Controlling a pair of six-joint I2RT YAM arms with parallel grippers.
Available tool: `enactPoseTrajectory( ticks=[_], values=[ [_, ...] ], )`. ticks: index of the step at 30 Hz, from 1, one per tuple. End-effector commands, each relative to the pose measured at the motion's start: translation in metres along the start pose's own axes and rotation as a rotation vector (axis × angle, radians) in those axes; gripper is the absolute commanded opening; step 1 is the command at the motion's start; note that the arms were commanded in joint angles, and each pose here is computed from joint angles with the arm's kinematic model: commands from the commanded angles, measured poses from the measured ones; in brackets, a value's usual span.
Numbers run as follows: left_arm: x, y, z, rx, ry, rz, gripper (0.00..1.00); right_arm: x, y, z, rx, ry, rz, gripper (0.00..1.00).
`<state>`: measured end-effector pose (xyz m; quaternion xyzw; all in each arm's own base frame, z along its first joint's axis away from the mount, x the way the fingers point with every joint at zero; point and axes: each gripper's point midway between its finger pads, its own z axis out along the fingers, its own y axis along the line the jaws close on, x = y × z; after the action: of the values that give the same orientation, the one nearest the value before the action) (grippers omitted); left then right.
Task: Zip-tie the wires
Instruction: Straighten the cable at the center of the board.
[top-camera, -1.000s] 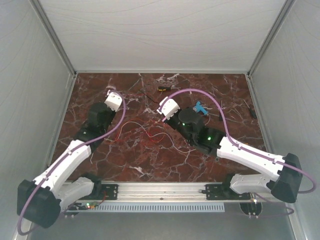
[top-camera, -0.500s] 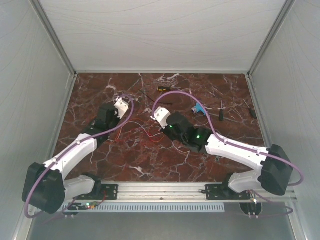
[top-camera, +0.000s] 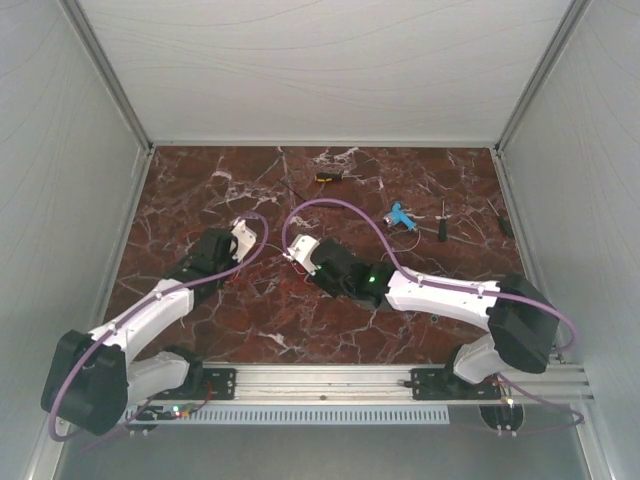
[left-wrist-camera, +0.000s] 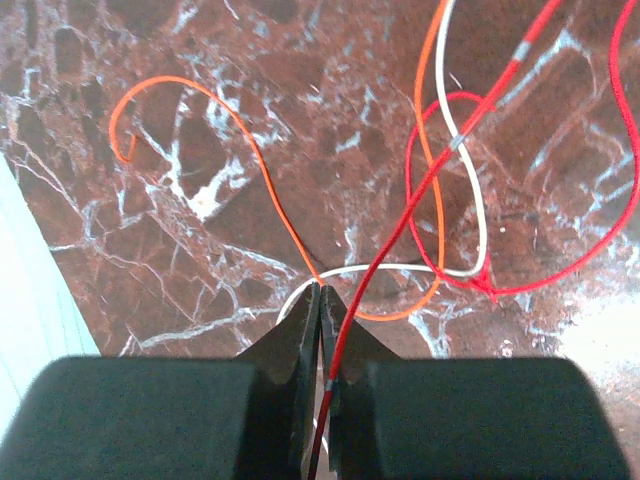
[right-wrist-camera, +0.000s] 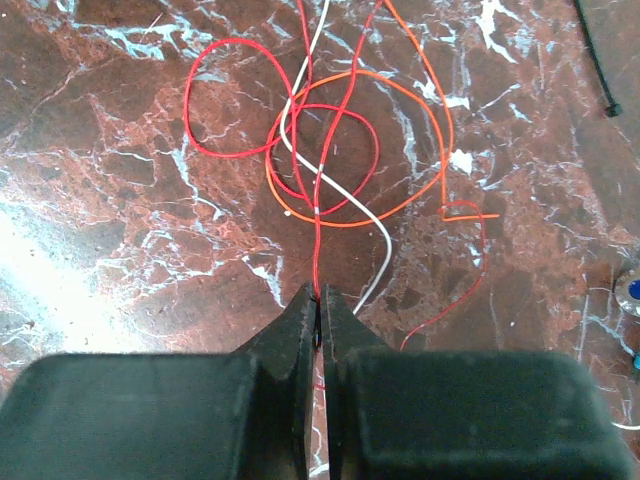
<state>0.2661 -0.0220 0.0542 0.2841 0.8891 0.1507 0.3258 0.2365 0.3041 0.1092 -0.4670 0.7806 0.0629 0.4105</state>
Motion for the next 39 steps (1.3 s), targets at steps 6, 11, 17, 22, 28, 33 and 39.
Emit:
enactPoseTrajectory(
  ticks=[6, 11, 17, 22, 28, 33, 39],
  values=[
    [0.009, -0.002, 0.003, -0.025, -0.005, 0.027, 0.00, -0.016, 0.017, 0.015, -0.011, -0.007, -0.018, 0.00],
    [0.012, -0.005, 0.009, -0.025, 0.005, 0.028, 0.09, -0.014, 0.016, 0.020, 0.013, 0.003, -0.022, 0.00],
    [0.014, -0.012, 0.018, -0.003, 0.040, 0.012, 0.49, -0.013, 0.011, 0.021, 0.054, 0.001, 0.013, 0.00],
    [0.013, -0.017, 0.020, 0.030, 0.058, 0.008, 0.65, -0.010, 0.007, 0.022, 0.083, 0.002, 0.024, 0.00],
    [-0.007, -0.011, 0.013, 0.019, -0.022, -0.052, 0.75, -0.005, 0.007, 0.024, 0.092, 0.010, 0.030, 0.00],
    [-0.031, -0.004, -0.001, 0.017, -0.134, -0.098, 0.79, -0.004, 0.007, 0.026, 0.100, 0.014, 0.043, 0.00],
    [-0.043, 0.016, -0.018, -0.047, -0.181, -0.098, 0.77, -0.002, 0.008, 0.029, 0.104, 0.030, 0.051, 0.01]
  ],
)
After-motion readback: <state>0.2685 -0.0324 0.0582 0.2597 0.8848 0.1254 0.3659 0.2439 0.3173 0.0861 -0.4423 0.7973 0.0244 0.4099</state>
